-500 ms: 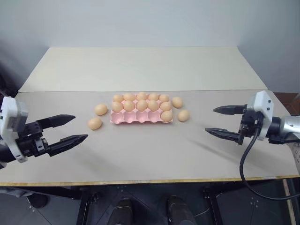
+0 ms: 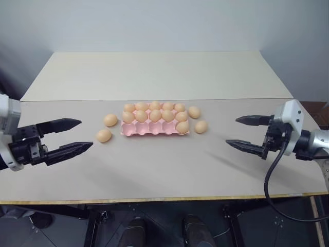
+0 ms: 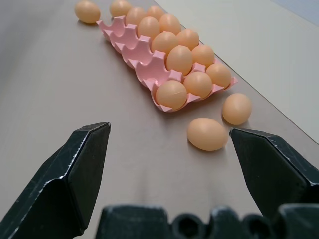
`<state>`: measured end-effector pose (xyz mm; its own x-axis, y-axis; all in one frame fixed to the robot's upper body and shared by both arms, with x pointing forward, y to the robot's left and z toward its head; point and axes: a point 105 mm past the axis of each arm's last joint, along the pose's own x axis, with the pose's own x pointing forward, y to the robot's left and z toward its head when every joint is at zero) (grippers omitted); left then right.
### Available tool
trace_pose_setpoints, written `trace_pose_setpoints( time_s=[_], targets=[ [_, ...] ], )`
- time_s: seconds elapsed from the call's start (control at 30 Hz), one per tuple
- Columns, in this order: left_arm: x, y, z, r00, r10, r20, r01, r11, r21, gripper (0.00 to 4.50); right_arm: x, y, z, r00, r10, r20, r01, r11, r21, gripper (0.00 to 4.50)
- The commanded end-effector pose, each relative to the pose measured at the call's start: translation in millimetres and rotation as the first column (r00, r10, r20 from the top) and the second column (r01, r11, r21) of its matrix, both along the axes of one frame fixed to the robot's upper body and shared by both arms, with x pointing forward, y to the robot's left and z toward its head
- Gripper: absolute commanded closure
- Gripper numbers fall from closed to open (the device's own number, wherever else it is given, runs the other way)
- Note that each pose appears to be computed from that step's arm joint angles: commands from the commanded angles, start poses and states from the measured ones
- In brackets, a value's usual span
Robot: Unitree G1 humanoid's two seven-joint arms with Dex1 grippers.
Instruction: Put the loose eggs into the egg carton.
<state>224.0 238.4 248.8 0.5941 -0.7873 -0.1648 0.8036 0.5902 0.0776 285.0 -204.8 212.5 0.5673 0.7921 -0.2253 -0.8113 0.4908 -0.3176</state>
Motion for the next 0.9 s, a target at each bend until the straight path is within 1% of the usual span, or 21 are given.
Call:
trace_pose_setpoints(
  time_s=[0.03, 0.1, 0.2, 0.33, 0.5, 0.63, 0.77, 0.9],
  targets=[
    [-3, -6, -1, 0.999, -0.021, 0.024, 0.021, 1.000, -0.002, 0.03, 0, -6, 17, 0.998, -0.021, 0.056, 0.022, 1.000, -0.019, 0.00],
    [-2, -5, -4, 1.000, -0.018, 0.018, 0.018, 1.000, -0.001, 0.03, 1, -6, 17, 0.998, -0.028, 0.058, 0.030, 0.999, -0.028, 0.00],
    [1, -5, -5, 1.000, -0.022, 0.018, 0.022, 1.000, -0.005, 0.03, 8, -1, 17, 0.997, -0.032, 0.072, 0.034, 0.999, -0.032, 0.00],
    [6, -8, -4, 0.999, -0.047, 0.026, 0.047, 0.999, 0.000, 0.03, 31, 11, 13, 0.993, -0.043, 0.106, 0.051, 0.996, -0.071, 0.00],
    [10, -11, -4, 0.997, -0.067, 0.032, 0.067, 0.998, 0.002, 0.03, 64, 23, -11, 0.995, -0.046, 0.085, 0.060, 0.985, -0.159, 0.00],
    [10, -13, -5, 0.997, -0.077, 0.032, 0.076, 0.997, 0.003, 0.03, 94, 36, -27, 0.992, -0.083, 0.090, 0.099, 0.975, -0.197, 0.00],
    [9, -14, -4, 0.996, -0.084, 0.038, 0.084, 0.996, 0.003, 0.03, 107, 48, -43, 0.996, -0.075, 0.054, 0.086, 0.971, -0.224, 0.00],
    [7, -13, -5, 0.996, -0.079, 0.038, 0.079, 0.997, 0.010, 0.03, 119, 51, -56, 0.993, -0.105, 0.053, 0.115, 0.963, -0.245, 0.00]
  ],
)
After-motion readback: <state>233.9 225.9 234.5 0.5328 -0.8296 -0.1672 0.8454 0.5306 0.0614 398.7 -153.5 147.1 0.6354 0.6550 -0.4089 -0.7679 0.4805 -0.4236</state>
